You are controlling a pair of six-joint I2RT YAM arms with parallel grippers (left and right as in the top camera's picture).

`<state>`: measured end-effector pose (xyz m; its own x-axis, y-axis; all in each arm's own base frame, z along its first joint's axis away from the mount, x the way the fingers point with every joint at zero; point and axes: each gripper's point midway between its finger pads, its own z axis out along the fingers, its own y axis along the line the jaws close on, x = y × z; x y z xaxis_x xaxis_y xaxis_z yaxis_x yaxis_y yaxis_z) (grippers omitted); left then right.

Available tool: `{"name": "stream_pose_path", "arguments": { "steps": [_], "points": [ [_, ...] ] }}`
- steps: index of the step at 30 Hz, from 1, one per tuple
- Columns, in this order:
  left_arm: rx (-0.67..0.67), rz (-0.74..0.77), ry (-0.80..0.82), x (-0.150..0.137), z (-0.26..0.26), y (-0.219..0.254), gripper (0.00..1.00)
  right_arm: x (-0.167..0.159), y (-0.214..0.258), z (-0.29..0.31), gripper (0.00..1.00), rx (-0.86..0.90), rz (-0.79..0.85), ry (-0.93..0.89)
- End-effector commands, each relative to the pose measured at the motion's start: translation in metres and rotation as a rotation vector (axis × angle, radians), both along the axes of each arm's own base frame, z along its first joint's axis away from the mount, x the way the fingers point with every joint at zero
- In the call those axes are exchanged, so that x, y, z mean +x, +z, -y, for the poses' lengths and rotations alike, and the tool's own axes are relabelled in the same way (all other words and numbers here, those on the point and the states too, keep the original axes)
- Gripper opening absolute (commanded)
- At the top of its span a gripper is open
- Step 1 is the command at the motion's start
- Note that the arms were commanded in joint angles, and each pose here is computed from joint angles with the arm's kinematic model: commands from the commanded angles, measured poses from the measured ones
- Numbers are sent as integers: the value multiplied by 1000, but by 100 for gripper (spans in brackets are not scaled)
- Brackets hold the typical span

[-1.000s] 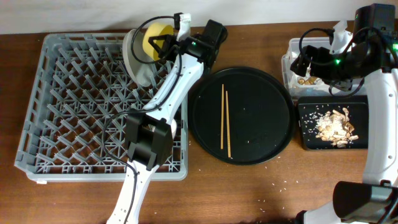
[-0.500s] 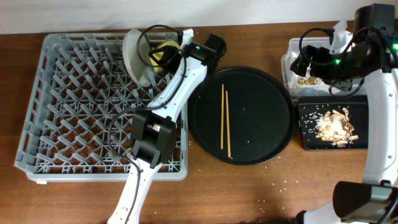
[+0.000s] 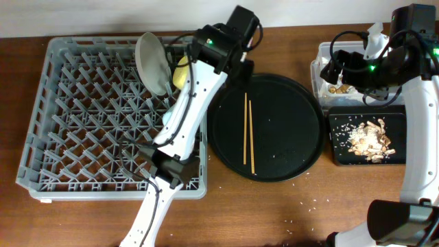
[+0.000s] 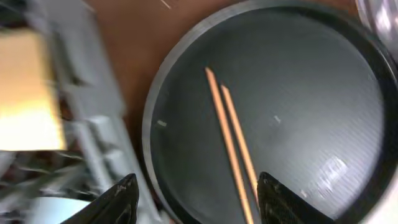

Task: Sort waste into correct bins and load items into the dishwasher rack
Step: 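Grasp one chopstick on the black tray and drop it into the rack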

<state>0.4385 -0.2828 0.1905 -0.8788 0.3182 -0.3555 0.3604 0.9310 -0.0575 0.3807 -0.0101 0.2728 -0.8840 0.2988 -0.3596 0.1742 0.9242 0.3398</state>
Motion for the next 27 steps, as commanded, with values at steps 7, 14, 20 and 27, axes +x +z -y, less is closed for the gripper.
{"name": "stream_pose_path", "arguments": {
  "steps": [7,14,20,27],
  "points": [
    [79,-355,60,-36,25,-135,52,0,-2,1,98,-8,-7,-2],
    [76,-349,54,-33,36,-172,36,0,-2,1,98,-8,-7,-2],
    [79,-342,114,-29,35,-187,23,0,-2,1,98,-8,-7,-2],
    [66,-325,101,-33,48,-185,1,0,-2,1,99,-8,-7,-2]
  ]
}}
